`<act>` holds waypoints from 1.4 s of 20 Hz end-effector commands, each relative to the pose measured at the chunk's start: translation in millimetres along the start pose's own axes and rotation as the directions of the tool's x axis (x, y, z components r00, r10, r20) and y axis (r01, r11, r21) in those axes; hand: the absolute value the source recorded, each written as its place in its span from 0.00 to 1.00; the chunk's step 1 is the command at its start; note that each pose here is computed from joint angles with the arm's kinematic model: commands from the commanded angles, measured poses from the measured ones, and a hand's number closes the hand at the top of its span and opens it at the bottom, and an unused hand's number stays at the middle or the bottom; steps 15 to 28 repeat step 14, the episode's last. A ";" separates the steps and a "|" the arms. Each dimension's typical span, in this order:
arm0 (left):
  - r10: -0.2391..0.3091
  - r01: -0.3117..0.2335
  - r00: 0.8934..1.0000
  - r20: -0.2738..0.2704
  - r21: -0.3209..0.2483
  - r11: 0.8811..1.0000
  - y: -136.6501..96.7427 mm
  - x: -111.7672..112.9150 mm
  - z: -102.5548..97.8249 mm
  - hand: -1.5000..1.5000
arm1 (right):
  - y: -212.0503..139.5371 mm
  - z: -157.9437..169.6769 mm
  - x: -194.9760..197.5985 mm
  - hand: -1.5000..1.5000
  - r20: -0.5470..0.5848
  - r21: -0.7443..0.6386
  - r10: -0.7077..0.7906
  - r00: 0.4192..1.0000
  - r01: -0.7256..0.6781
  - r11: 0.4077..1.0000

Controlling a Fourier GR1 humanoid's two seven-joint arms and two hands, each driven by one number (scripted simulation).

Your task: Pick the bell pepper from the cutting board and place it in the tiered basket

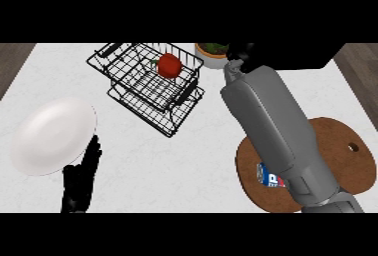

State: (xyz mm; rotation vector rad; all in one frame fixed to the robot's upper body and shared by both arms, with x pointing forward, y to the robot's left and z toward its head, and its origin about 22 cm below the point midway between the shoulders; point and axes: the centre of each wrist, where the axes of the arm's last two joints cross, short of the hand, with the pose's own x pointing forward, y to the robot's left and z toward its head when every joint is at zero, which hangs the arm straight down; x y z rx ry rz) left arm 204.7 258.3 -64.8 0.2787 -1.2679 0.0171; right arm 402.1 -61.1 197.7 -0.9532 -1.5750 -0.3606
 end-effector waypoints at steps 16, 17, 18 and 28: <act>0.008 -0.005 1.000 -0.028 0.103 0.995 15.1 -10.2 12.0 0.50 | -163.7 30.3 -53.2 0.00 -0.123 0.008 -0.111 0.986 0.113 0.994; 0.008 -0.005 1.000 -0.028 0.103 0.995 15.1 -10.2 12.0 0.50 | -163.7 30.3 -53.2 0.00 -0.123 0.008 -0.111 0.986 0.113 0.994; 0.008 -0.005 1.000 -0.028 0.103 0.995 15.1 -10.2 12.0 0.50 | -163.7 30.3 -53.2 0.00 -0.123 0.008 -0.111 0.986 0.113 0.994; 0.008 -0.005 1.000 -0.028 0.103 0.995 15.1 -10.2 12.0 0.50 | -163.7 30.3 -53.2 0.00 -0.123 0.008 -0.111 0.986 0.113 0.994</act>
